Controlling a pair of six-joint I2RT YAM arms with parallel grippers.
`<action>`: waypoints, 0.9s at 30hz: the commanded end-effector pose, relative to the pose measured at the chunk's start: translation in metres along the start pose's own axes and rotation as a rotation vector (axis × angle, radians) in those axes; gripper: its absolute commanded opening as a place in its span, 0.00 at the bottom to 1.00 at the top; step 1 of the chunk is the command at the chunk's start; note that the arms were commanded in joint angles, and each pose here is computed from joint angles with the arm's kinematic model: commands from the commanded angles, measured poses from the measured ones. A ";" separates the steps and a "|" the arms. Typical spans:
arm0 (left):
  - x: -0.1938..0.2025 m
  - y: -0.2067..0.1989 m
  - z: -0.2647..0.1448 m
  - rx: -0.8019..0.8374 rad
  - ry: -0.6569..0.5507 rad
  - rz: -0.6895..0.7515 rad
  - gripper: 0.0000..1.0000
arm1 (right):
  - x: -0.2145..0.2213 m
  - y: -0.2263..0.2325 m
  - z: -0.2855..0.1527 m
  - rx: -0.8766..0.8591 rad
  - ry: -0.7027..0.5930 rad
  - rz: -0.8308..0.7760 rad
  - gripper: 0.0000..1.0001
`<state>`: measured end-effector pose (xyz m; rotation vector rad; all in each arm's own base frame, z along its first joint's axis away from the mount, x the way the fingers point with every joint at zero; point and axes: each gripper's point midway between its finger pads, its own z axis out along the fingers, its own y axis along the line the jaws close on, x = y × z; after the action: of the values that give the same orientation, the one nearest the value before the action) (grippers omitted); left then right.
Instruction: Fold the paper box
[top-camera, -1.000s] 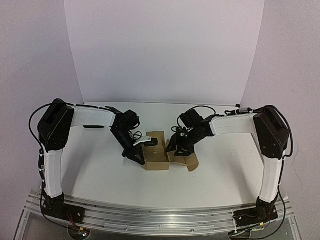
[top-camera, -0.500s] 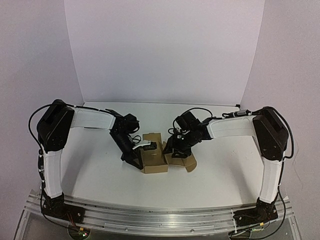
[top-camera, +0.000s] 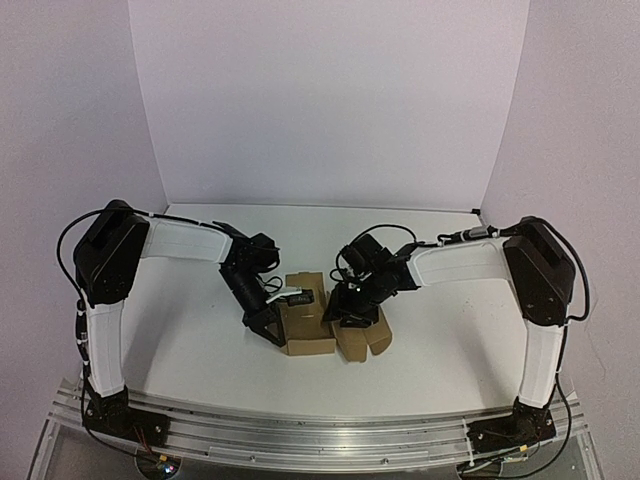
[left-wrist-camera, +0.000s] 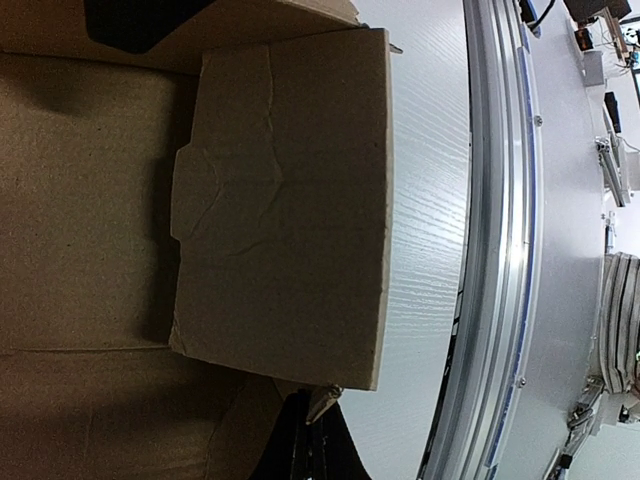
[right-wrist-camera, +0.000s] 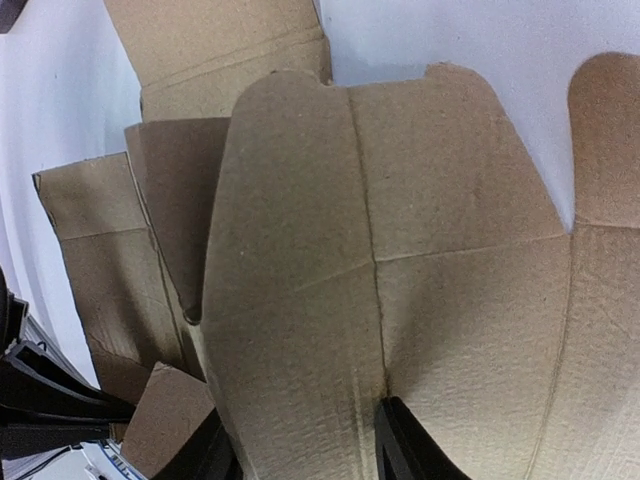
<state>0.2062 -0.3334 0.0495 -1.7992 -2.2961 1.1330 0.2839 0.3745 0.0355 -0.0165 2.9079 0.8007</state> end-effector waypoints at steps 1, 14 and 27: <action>-0.032 -0.001 -0.019 -0.054 -0.062 0.055 0.00 | 0.019 0.016 -0.002 0.000 0.076 -0.019 0.40; -0.051 -0.005 -0.041 -0.115 -0.051 0.174 0.14 | 0.033 0.018 -0.012 -0.049 0.200 0.084 0.10; -0.125 -0.044 -0.129 -0.256 -0.190 0.374 0.70 | 0.002 0.013 -0.028 -0.084 0.142 0.183 0.00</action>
<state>0.2622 -0.3662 0.1373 -2.1779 -2.3429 1.0503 0.2709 0.3671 0.0457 0.1584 3.0784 0.9023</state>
